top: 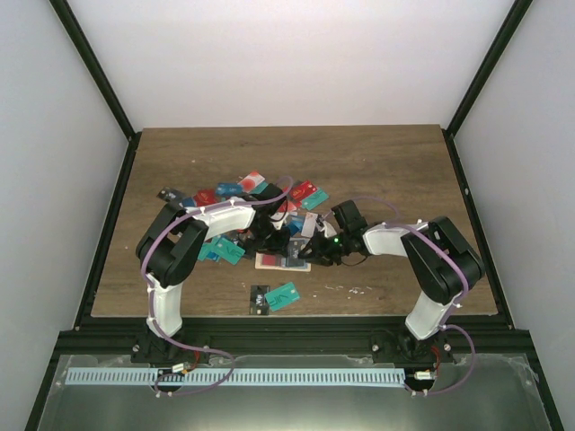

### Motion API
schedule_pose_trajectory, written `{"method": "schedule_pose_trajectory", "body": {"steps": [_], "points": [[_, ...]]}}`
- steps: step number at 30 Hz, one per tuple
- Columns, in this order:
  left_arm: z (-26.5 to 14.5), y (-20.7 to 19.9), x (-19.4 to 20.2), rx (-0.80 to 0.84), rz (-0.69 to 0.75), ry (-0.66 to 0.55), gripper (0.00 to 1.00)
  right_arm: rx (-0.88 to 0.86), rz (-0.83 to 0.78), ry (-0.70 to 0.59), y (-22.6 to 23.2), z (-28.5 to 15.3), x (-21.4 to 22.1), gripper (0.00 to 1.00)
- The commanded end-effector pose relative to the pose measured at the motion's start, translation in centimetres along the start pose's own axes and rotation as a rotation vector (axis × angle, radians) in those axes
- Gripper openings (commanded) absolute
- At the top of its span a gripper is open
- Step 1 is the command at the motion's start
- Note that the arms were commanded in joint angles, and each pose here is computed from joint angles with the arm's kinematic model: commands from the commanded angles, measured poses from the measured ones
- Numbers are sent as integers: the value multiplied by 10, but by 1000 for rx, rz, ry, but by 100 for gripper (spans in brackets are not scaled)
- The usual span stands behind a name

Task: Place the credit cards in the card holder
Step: Insert the credit card into the card holder, then pick up the credit card from the center of the board.

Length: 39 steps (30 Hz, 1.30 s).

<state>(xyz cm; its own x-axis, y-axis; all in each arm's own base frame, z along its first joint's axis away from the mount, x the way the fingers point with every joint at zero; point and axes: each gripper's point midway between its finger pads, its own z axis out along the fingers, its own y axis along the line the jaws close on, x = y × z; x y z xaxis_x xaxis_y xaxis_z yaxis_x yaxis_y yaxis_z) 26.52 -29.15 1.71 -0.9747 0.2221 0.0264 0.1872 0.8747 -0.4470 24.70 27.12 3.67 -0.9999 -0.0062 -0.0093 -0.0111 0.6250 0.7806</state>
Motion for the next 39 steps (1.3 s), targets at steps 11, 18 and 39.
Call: {"method": "schedule_pose_trajectory", "body": {"steps": [11, 18, 39], "points": [[1, 5, 7, -63, -25, 21, 4, -74, -95, -2, 35, -2, -8, 27], [-23, -7, -2, -61, -35, -32, 4, -70, -106, 6, 43, 0, -10, 27], [-113, 40, -6, -99, -167, -216, 4, -104, -194, 111, 93, 43, -14, 34]]}}
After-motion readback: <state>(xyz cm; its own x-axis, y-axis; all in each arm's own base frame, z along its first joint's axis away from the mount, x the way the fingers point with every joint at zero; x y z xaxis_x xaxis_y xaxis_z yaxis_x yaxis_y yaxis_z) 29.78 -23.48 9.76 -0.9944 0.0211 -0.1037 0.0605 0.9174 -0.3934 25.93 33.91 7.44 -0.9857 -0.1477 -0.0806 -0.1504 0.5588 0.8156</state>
